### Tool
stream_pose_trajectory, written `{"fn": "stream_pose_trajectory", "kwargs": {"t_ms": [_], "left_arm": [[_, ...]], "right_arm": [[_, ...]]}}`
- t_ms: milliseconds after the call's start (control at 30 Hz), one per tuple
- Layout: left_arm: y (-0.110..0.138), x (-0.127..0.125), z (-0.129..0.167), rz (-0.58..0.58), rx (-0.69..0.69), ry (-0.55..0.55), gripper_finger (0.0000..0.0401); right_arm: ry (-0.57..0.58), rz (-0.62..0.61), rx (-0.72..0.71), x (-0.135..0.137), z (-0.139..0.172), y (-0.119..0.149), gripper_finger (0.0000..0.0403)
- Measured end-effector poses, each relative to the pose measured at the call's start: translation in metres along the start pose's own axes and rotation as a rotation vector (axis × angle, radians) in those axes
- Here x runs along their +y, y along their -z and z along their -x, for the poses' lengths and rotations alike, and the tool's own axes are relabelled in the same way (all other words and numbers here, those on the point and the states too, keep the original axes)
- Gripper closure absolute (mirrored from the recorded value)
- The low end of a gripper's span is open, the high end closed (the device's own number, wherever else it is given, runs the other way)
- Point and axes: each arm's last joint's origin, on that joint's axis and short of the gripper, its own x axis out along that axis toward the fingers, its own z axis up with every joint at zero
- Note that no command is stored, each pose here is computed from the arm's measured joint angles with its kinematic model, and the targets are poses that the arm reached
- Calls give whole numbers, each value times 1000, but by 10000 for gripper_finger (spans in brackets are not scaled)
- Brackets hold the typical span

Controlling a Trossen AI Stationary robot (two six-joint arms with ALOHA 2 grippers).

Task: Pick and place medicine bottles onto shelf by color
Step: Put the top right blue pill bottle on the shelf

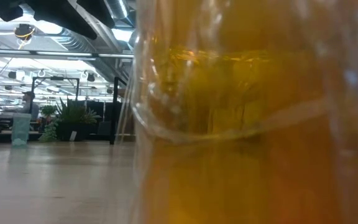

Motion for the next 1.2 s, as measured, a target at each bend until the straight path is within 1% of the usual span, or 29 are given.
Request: {"fn": "stream_pose_trajectory", "kwargs": {"t_ms": [500,667,833,933,1033,1200], "left_arm": [[0,0,0,8,-3,-1,194],[-1,0,0,109,-12,8,194],[-4,2,-2,208,-45,60,194],[-6,5,-5,280,-63,62,194],[-7,9,-8,312,-70,50,194],[-7,17,-14,365,-76,37,194]], "right_arm": [[-9,6,0,0,0,0,295],[-9,30,0,0,0,0,295],[-10,49,-7,1,0,-1,295],[-10,49,-13,1,0,-1,295],[-11,69,-13,1,0,-1,295],[-35,67,-23,2,0,-2,295]]}}
